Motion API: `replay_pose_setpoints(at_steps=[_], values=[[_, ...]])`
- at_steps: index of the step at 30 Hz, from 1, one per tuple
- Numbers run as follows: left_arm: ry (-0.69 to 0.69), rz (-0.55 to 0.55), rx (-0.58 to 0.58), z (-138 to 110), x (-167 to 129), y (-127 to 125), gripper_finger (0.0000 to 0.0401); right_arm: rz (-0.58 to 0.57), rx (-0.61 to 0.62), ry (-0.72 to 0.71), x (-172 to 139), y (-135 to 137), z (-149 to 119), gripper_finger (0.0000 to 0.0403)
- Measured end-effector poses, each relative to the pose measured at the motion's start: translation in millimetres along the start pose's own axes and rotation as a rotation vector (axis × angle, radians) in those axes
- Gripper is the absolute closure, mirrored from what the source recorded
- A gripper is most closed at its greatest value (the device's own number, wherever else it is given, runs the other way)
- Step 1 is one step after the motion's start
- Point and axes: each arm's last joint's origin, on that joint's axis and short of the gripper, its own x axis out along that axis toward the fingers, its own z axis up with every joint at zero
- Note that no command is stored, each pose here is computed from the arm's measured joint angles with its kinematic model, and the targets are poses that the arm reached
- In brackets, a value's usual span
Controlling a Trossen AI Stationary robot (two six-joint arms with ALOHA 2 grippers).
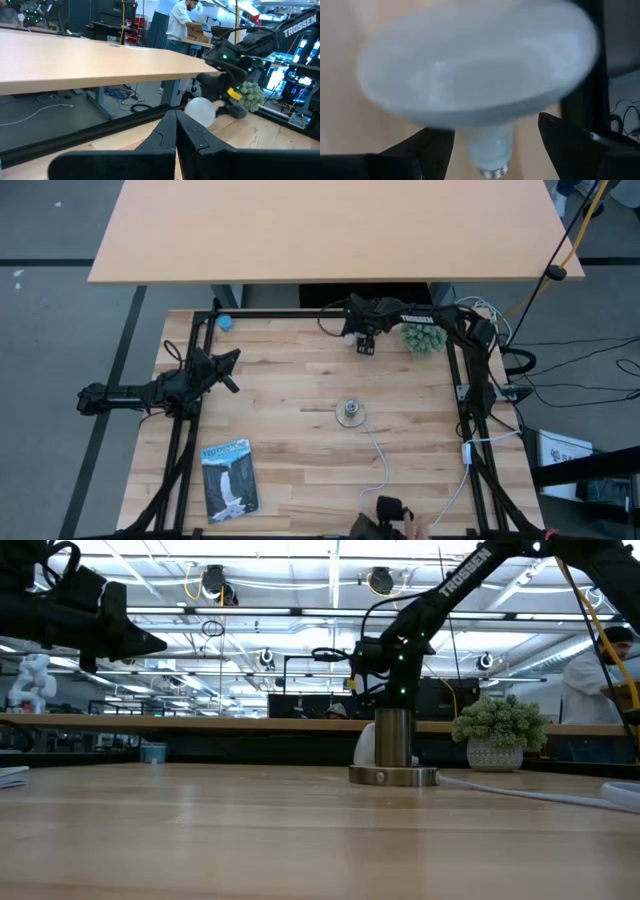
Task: Screw lightbulb
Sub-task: Insert the lightbulb into the lamp
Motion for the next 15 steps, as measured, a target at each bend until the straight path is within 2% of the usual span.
replay_pose_setpoints(at_steps=[2,8,15], values=[[0.000,0.000,0.000,0,0,0,0.0401,0.013,0.010,-0.048,1,-7,1,0.0126],[0.000,0.000,0.000,0,0,0,0.0401,0.151,0.025,-0.169,7,-19,0,0.0135],[0.000,0.000,0.000,0,0,0,0.0401,0.221,0.017,-0.136,29,-8,0,0.0168]])
